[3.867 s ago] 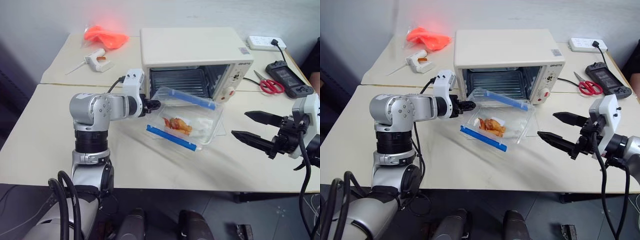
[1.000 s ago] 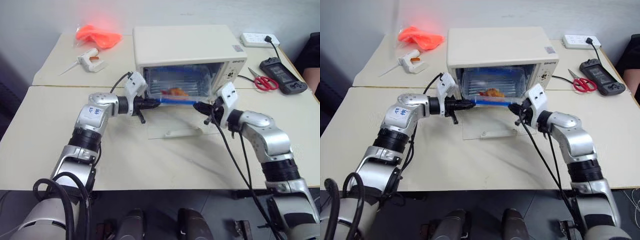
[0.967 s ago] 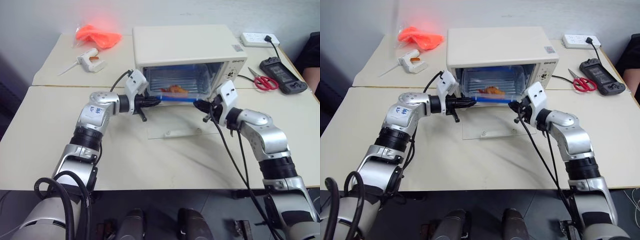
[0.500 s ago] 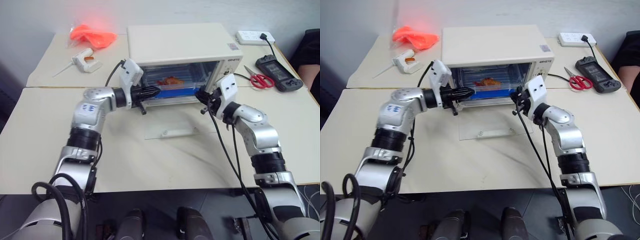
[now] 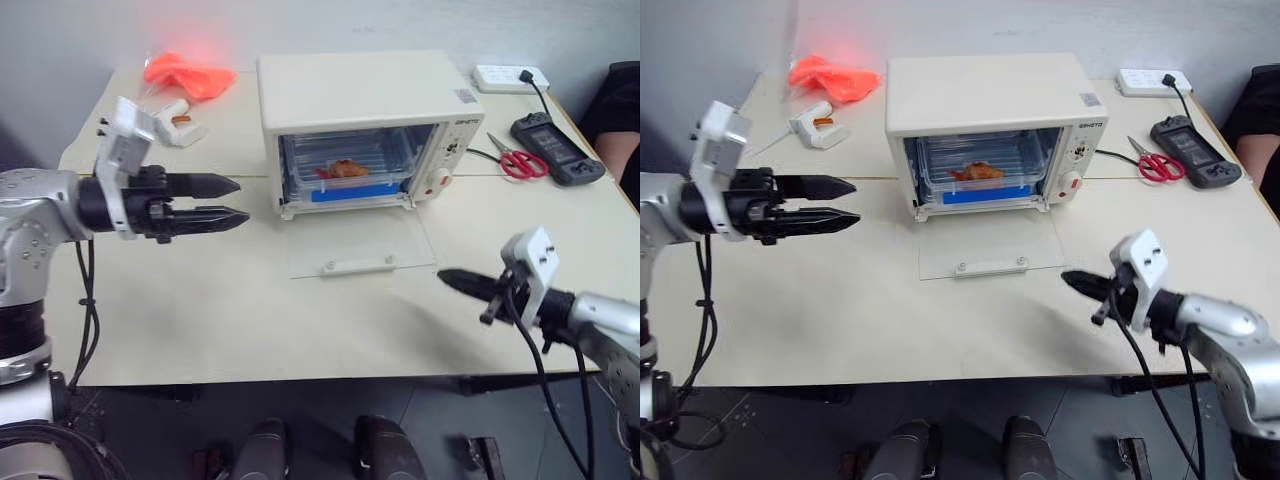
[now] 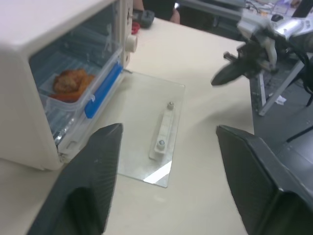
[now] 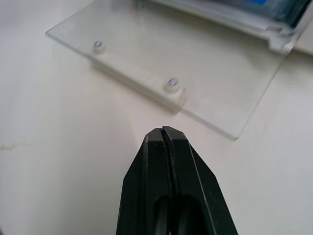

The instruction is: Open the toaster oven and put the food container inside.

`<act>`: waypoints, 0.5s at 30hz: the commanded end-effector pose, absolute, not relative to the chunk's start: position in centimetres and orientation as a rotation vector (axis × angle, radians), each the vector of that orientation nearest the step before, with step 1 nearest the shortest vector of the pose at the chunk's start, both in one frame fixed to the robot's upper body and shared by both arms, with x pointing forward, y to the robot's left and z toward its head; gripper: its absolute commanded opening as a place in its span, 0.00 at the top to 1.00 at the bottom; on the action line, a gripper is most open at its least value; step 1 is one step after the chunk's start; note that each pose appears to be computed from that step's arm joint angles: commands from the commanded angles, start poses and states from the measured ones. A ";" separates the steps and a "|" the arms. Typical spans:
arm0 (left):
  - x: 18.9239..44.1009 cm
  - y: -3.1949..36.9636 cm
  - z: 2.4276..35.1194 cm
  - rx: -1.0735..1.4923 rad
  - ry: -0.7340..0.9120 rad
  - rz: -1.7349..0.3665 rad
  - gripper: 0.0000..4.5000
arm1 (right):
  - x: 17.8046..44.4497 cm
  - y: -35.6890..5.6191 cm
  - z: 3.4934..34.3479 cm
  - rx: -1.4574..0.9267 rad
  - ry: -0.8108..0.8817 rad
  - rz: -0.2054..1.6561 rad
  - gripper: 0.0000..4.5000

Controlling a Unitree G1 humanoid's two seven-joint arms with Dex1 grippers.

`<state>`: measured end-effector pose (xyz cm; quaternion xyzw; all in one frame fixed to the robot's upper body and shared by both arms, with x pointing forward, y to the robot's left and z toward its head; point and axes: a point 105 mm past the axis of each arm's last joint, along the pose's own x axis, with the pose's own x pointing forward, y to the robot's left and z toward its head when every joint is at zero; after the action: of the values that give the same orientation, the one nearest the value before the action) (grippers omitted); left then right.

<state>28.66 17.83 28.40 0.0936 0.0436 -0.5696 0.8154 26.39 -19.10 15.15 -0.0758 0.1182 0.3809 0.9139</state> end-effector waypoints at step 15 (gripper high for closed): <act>27.0 16.7 30.2 0.277 0.030 -1.280 0.00 | 33.5 -17.9 12.0 -0.113 0.136 0.545 1.00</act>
<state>27.48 16.92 29.19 0.1093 0.0371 -0.5923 0.7974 33.12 -18.05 10.74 -0.0489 0.0963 0.2659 0.9579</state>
